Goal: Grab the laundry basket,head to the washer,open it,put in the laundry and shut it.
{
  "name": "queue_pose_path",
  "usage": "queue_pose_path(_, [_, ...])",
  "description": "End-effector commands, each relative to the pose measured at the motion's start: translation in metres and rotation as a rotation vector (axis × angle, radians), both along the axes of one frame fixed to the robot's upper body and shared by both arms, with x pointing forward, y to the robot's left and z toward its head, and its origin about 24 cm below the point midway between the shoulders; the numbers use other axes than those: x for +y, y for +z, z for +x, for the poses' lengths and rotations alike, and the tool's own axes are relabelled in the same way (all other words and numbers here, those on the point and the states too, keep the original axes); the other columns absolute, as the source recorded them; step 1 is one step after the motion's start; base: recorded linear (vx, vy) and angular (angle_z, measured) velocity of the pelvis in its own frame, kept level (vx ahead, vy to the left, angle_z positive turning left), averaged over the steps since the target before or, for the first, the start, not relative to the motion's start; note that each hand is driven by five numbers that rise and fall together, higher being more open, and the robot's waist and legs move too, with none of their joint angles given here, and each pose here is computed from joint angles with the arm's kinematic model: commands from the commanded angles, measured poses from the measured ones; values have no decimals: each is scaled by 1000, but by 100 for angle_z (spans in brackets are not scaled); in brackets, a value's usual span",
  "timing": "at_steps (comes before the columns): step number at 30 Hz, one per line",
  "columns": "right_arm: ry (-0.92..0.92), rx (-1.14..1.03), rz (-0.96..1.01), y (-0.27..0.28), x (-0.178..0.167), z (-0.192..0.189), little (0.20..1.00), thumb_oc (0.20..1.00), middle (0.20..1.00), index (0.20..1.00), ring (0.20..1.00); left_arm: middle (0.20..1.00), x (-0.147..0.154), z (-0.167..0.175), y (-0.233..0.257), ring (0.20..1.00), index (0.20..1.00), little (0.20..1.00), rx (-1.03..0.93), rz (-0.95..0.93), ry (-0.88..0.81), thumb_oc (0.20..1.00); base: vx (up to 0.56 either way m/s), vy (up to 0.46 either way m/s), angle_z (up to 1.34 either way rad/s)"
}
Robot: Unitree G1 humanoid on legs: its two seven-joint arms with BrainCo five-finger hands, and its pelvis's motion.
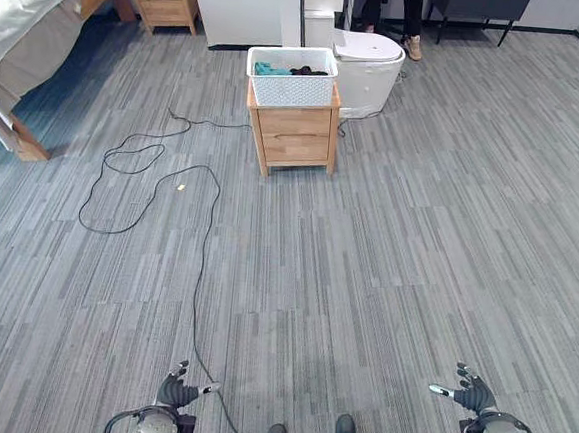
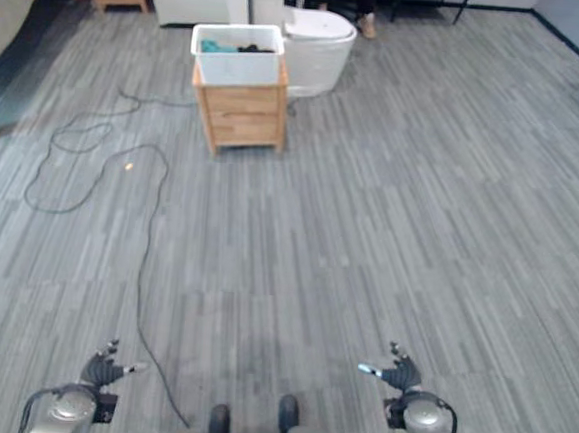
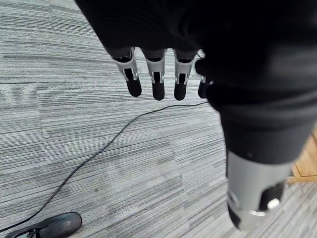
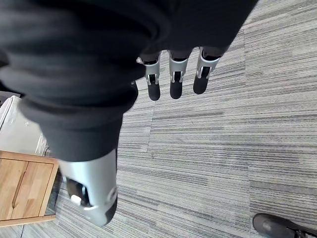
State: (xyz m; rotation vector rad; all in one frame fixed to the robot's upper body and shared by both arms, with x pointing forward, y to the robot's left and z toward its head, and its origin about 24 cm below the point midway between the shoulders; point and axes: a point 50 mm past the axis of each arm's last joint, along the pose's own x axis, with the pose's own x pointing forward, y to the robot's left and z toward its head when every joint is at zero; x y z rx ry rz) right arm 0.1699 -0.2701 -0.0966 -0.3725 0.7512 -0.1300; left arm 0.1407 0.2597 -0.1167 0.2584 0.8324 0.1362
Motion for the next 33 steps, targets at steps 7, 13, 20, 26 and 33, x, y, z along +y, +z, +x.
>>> queue_pose_path(7, [-25,-44,12,3,3,10,1000,1000,1000,1000,1000,1000,13,3,4,1000,1000,1000,-31,-1,96,1000,35,27,-3])
queue_pose_path(13, [-36,-59,27,5,7,16,1000,1000,1000,1000,1000,1000,17,8,9,1000,1000,1000,-64,7,118,1000,48,78,-7])
queue_pose_path(20, [-13,-70,44,6,16,25,1000,1000,1000,1000,1000,1000,26,21,23,1000,1000,1000,-132,26,123,1000,52,106,-11])
queue_pose_path(26, [6,-80,42,8,18,26,1000,1000,1000,1000,1000,1000,23,29,27,1000,1000,1000,-146,38,78,1000,151,40,-2])
queue_pose_path(33, [-1,-69,24,7,12,20,1000,1000,1000,1000,1000,1000,14,31,21,1000,1000,1000,-125,31,59,1000,255,-45,31])
